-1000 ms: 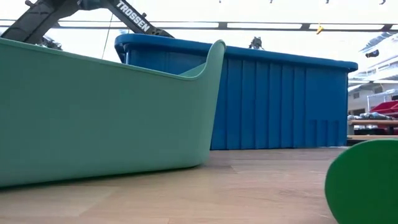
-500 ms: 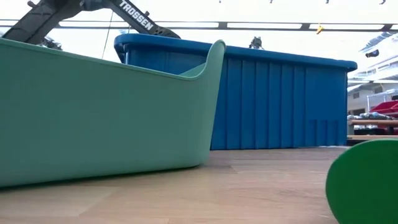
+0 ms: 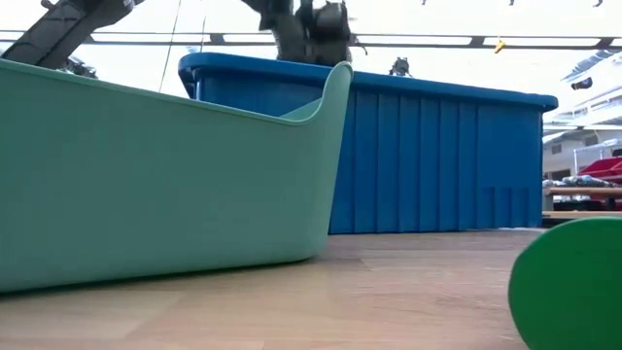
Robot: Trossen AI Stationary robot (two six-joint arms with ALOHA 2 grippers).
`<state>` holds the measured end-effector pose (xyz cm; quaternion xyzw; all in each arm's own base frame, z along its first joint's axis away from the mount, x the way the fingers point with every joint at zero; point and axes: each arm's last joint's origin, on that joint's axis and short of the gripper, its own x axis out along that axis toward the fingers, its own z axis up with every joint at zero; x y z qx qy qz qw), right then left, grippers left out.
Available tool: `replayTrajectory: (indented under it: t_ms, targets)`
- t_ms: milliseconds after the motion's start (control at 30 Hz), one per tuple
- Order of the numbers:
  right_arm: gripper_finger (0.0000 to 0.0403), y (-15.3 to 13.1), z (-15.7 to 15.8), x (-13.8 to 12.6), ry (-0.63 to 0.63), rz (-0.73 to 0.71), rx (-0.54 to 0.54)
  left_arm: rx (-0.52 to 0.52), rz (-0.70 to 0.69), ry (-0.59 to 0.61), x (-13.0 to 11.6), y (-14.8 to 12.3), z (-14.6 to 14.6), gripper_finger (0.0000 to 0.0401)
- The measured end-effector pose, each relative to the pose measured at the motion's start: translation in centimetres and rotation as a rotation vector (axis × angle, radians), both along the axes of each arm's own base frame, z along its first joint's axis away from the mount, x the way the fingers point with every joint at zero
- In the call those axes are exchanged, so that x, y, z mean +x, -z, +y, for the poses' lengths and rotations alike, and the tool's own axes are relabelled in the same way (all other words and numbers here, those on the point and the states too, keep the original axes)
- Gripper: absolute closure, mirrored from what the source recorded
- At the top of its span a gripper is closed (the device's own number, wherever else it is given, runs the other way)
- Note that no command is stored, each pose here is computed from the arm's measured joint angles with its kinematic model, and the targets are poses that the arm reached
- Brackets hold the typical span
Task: Sort Items/Unsort Items
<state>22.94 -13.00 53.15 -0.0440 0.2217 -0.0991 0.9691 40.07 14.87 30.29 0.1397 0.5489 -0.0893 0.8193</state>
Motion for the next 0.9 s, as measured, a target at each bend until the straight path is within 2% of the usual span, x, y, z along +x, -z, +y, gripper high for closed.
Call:
replayTrajectory:
  t_ms: [200,267,367,467,633,733,800,900]
  targets:
    - [0.0403,-1.0,0.4,-0.7,-0.012,-0.051,-0.062,0.041,-0.134,-0.153,-1.6,-7.4,0.4,0.0349]
    - [0.0403,-1.3,0.6,-1.0,-0.015,-0.066,-0.081,0.074,-0.211,-0.264,-2.7,-8.9,1.4,0.0349]
    - [0.0403,-1.6,0.7,-1.2,-0.014,-0.092,-0.099,0.055,-0.270,-0.449,-4.7,-10.1,3.5,0.0349]
    - [0.0403,-1.7,0.8,-1.4,-0.013,-0.096,-0.096,0.074,-0.281,-0.620,-6.1,-10.3,5.8,0.0349]
    - [0.0403,-1.7,0.9,-1.3,-0.004,-0.099,-0.065,0.078,-0.375,-0.802,-7.6,-10.3,9.9,0.0349]
    - [0.0403,-1.7,0.9,-1.3,0.006,-0.106,-0.037,0.038,-0.364,-0.908,-8.3,-9.1,11.5,0.0346]
    - [0.0403,-1.6,0.9,-1.3,0.014,-0.108,-0.015,0.017,-0.360,-0.952,-8.4,-8.3,12.1,0.0317]
    - [0.0403,-1.5,0.9,-1.4,0.017,-0.099,-0.003,-0.014,-0.339,-1.000,-9.0,-8.1,12.4,0.0251]
